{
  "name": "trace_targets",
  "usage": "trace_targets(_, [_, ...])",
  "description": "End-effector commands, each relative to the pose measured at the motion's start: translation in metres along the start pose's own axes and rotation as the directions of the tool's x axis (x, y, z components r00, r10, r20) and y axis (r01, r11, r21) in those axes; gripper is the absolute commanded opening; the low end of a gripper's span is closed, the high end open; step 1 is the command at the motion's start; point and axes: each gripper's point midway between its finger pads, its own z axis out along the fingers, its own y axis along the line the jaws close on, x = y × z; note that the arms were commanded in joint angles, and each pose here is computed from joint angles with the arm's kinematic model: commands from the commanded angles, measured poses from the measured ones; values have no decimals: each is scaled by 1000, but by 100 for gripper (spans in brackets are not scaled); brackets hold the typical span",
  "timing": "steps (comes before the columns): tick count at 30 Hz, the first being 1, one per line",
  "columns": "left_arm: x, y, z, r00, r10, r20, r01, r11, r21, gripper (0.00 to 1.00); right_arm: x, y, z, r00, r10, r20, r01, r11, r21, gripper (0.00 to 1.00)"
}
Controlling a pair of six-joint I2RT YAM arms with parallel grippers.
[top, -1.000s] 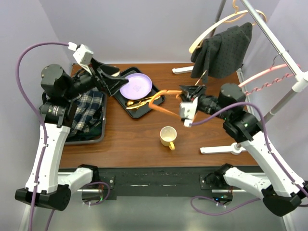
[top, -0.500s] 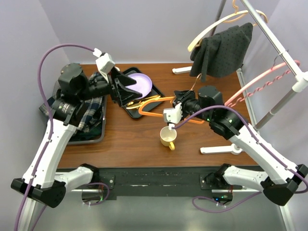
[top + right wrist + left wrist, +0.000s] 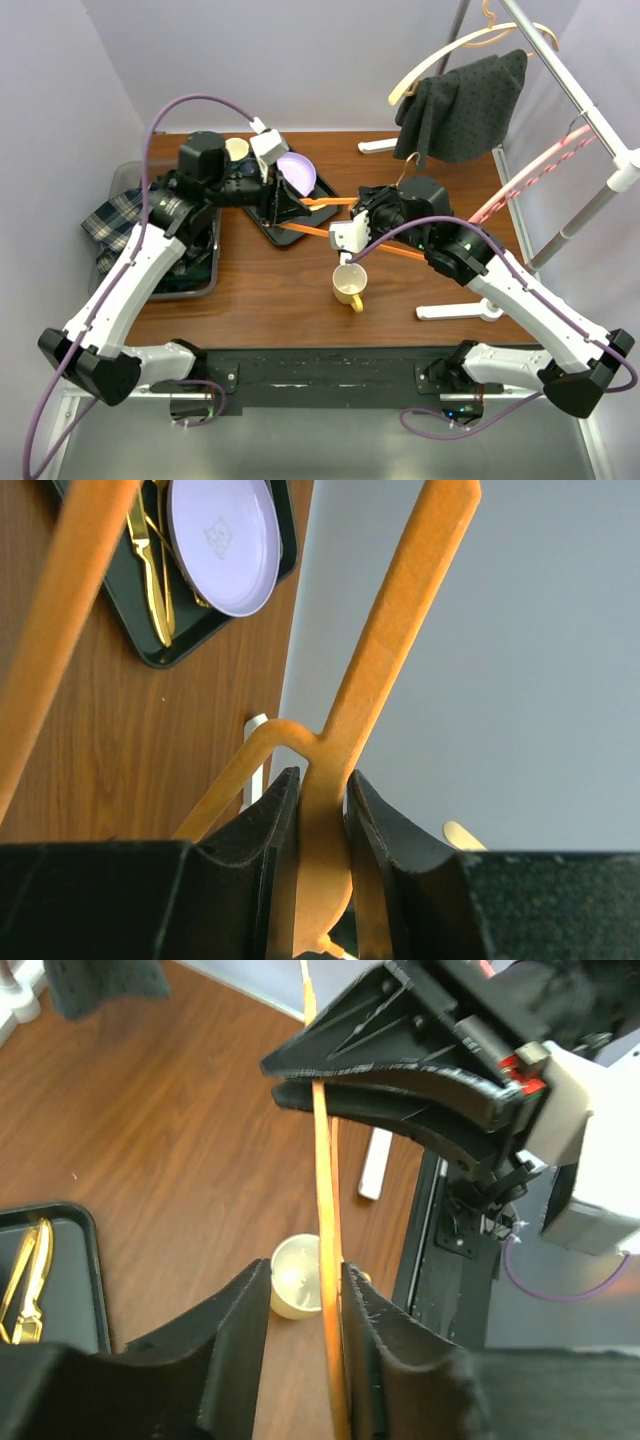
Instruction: Remove the skirt from the hanger
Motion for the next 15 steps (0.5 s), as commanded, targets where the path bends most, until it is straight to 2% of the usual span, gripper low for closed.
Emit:
trace_targets(1, [-4, 2, 3, 999, 45, -24, -46, 998, -44, 30, -8, -40, -16, 1000, 13, 5, -13, 992, 122, 0])
trace_targets(3, [-1, -1, 8, 998, 40, -40, -42, 999, -33, 27, -8, -41, -17, 1000, 16, -2, -15, 992, 125, 0])
trace_targets(4, [-1, -1, 9, 998, 46, -45, -47, 998, -31, 22, -7, -41, -17, 1000, 16, -3, -15, 992, 126, 0])
trace_targets(5, [1, 0, 12, 998, 43, -52, -44, 999, -27, 8, -7, -41, -18, 1000, 11, -6, -10, 992, 126, 0])
trace_targets(6, [-1, 0, 13, 998, 46, -50, -48, 998, -30, 0, -8, -41, -18, 1000, 4, -3, -4, 992, 127, 0])
trace_targets(11, [-15, 12, 15, 999, 33, 19, -31, 994, -103, 0, -20, -45, -26, 998, 6, 66, -17, 985, 170, 0])
trace_targets(14, [-23, 12, 14, 998, 37, 56, -31, 993, -118, 0, -31, -50, -39, 989, 51, 140, -79, 976, 204, 17])
trace_targets(15, [-26, 12, 13, 997, 45, 68, -36, 992, -122, 0, -37, -50, -41, 982, 58, 177, -94, 975, 201, 20])
